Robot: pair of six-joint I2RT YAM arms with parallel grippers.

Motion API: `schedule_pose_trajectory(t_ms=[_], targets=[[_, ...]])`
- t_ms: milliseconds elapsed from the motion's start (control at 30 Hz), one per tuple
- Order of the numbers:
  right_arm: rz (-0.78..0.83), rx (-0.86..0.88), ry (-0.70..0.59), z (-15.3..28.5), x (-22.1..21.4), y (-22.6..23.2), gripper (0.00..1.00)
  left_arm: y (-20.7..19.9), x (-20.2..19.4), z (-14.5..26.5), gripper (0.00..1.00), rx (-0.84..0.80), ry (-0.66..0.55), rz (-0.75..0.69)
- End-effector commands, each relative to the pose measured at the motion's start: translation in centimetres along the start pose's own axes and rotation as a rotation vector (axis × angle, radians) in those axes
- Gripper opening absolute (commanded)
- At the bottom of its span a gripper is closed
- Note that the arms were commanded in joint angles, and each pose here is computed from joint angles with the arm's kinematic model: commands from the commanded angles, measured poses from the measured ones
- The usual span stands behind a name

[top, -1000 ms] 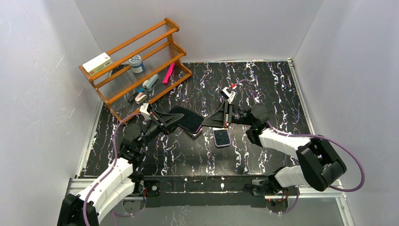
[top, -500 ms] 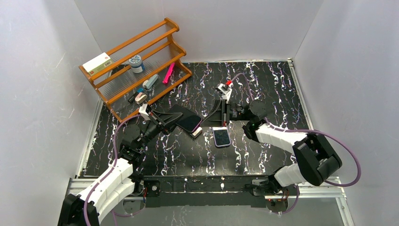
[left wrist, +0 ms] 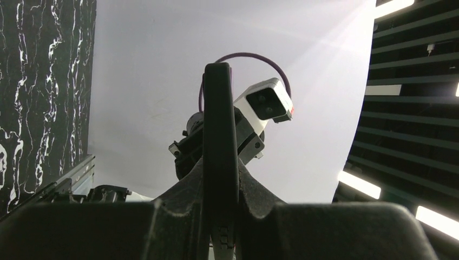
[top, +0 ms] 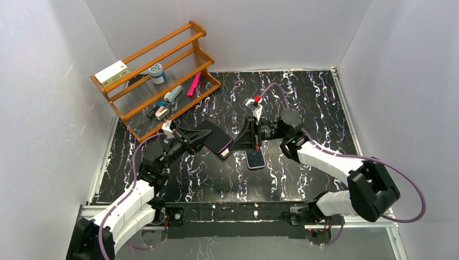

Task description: Put the phone into the phone case

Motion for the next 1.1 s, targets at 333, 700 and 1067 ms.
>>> schedule_pose_trajectory(t_ms=[333, 700, 1067], targets=[[-0.05, -0.147, -0.16, 0.1, 2.5, 2.5, 0.51, -3.5, -0.8, 0.8, 0.0, -0.179, -0.041, -0.134], [-0.255, -0.174, -0.26, -0.3, 3.7, 1.7, 0.45, -4.2, -1.2, 0.8, 0.0, -0.206, -0.029, -0.172], [-0.295, -0.126, -0.254, -1.7, 2.7, 1.8, 0.4, -4.2, -0.7, 1.0, 0.0, -0.226, -0.068, -0.161]])
Point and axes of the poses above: each gripper's point midway between its finger pads, its own z axis back along the fingers, its own y axis along the line the jaws close on, x = y × z, the point moved 4 cm from there along z, back along the fingers, and after that the axes turned 10 degrees about z, right-handed, at the moved point
